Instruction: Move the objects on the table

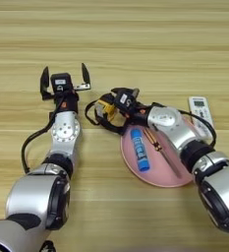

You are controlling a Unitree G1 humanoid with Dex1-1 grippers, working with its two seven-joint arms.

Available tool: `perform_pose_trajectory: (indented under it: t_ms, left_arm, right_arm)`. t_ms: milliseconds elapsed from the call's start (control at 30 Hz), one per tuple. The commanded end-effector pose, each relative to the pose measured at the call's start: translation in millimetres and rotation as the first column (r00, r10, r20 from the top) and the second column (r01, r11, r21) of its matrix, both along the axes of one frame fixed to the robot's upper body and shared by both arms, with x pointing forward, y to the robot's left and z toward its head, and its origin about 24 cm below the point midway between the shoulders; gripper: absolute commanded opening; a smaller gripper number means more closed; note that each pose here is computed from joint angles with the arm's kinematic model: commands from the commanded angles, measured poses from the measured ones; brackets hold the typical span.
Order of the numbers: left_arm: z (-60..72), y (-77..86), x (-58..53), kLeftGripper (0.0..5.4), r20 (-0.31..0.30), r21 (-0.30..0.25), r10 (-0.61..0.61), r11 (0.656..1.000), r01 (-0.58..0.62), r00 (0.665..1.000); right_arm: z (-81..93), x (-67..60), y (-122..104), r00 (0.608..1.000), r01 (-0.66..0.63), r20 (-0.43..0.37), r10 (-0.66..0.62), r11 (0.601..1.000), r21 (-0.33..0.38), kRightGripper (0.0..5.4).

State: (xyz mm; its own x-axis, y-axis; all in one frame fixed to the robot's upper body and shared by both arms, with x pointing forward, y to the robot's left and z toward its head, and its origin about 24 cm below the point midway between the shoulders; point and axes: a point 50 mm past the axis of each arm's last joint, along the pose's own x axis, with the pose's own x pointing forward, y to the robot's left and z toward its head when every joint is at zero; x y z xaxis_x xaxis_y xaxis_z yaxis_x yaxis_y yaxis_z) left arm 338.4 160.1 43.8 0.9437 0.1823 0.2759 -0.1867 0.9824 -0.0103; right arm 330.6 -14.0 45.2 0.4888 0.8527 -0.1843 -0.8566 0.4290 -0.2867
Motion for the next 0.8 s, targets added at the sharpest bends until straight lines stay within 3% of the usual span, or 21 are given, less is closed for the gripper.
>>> perform_pose_trajectory:
  t_ms: [33, 133, 300, 667, 800]
  left_arm:
    - [-0.2, -0.4, -0.4, 5.4, 0.001, 0.004, -0.001, 1.0, 0.001, 1.0]
    - [-0.2, -0.2, -0.3, 5.4, 0.001, 0.002, -0.001, 1.0, 0.001, 1.0]
    - [-0.1, 0.0, -0.3, 5.4, 0.001, 0.0, 0.0, 1.0, 0.0, 1.0]
    - [0.1, -0.7, -0.1, 5.4, 0.001, -0.002, -0.001, 1.0, 0.001, 1.0]
    - [0.4, -1.3, 0.3, 5.4, 0.001, -0.003, -0.002, 1.0, 0.002, 1.0]
  right_arm:
    - [3.2, 0.8, 7.2, 0.999, -0.015, -0.031, 0.016, 1.0, 0.018, 5.38]
    - [3.7, 2.7, 9.6, 0.998, 0.009, -0.064, -0.007, 0.999, 0.037, 5.38]
    - [4.0, 7.6, 8.8, 0.994, 0.066, -0.095, -0.062, 0.997, 0.04, 4.86]
    - [4.5, 14.6, 5.1, 0.986, 0.141, -0.091, -0.14, 0.99, 0.006, 3.71]
    - [0.4, 12.8, 4.2, 0.987, 0.123, -0.1, -0.124, 0.992, -0.023, 3.69]
